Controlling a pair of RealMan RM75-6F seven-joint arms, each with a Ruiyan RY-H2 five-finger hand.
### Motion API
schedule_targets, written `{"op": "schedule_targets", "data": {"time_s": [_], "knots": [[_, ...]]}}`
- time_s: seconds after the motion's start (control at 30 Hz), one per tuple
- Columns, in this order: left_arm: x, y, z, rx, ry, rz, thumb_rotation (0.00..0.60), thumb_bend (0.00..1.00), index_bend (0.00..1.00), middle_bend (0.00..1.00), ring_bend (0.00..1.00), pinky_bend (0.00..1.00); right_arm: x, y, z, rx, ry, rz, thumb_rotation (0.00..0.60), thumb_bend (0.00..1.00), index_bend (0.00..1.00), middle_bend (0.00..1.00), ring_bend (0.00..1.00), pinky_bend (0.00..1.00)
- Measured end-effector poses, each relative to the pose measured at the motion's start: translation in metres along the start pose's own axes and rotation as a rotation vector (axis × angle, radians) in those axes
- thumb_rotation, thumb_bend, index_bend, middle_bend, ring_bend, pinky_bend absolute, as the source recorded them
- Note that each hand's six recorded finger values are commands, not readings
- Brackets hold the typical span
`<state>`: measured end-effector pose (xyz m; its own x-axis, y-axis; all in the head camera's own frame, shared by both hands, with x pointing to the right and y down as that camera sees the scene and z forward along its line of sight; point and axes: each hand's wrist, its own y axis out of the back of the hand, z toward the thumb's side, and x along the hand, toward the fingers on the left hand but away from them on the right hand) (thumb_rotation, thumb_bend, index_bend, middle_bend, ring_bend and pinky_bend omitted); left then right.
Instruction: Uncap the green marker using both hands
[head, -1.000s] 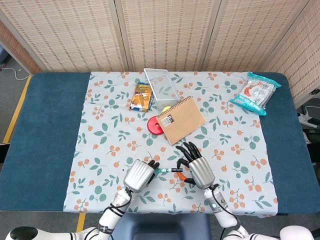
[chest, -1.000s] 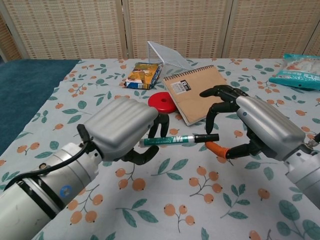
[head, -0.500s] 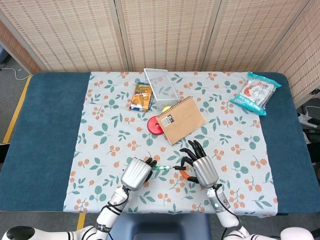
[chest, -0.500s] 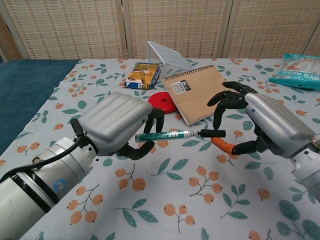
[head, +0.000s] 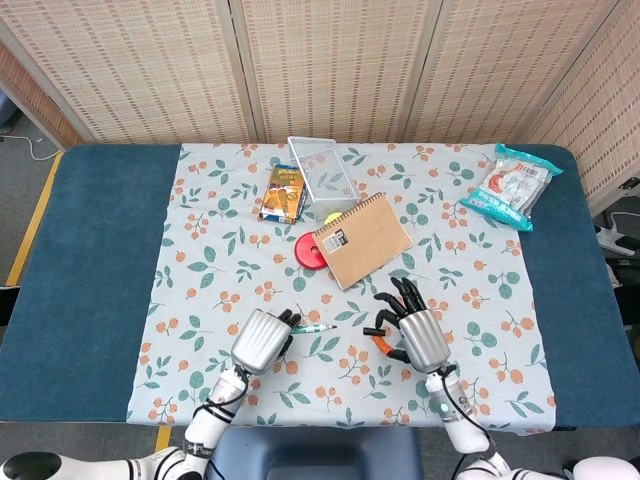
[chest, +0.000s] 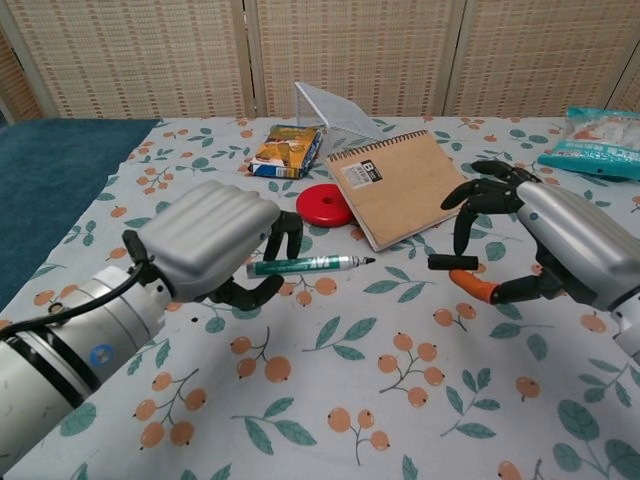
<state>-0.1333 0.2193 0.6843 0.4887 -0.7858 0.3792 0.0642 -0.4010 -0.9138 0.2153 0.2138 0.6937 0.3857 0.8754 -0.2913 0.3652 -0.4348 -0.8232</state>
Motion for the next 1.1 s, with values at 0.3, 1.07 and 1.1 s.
{"op": "schedule_targets", "data": {"time_s": [0.3,1.07,1.1], "knots": [[-0.011,-0.033,-0.031,-0.018,0.044,-0.091,0.600,0.54,0.75,0.86,0.86,1.00,0.007,-0.025,-0.020,0.043,-0.060,0.096,0.600,0.35,0.75,0.24,0.00,0.00],[-0.026,-0.008,-0.046,-0.108,0.028,-0.076,0.600,0.42,0.16,0.23,0.71,0.97,0.026,0.012,-0.019,0.120,-0.069,0.122,0.600,0.31,0.00,0.00,0.00,0.00],[-0.030,-0.001,-0.052,-0.116,0.036,-0.059,0.600,0.42,0.16,0.23,0.65,0.92,0.031,0.023,-0.022,0.134,-0.075,0.125,0.600,0.30,0.00,0.00,0.00,0.00]]}}
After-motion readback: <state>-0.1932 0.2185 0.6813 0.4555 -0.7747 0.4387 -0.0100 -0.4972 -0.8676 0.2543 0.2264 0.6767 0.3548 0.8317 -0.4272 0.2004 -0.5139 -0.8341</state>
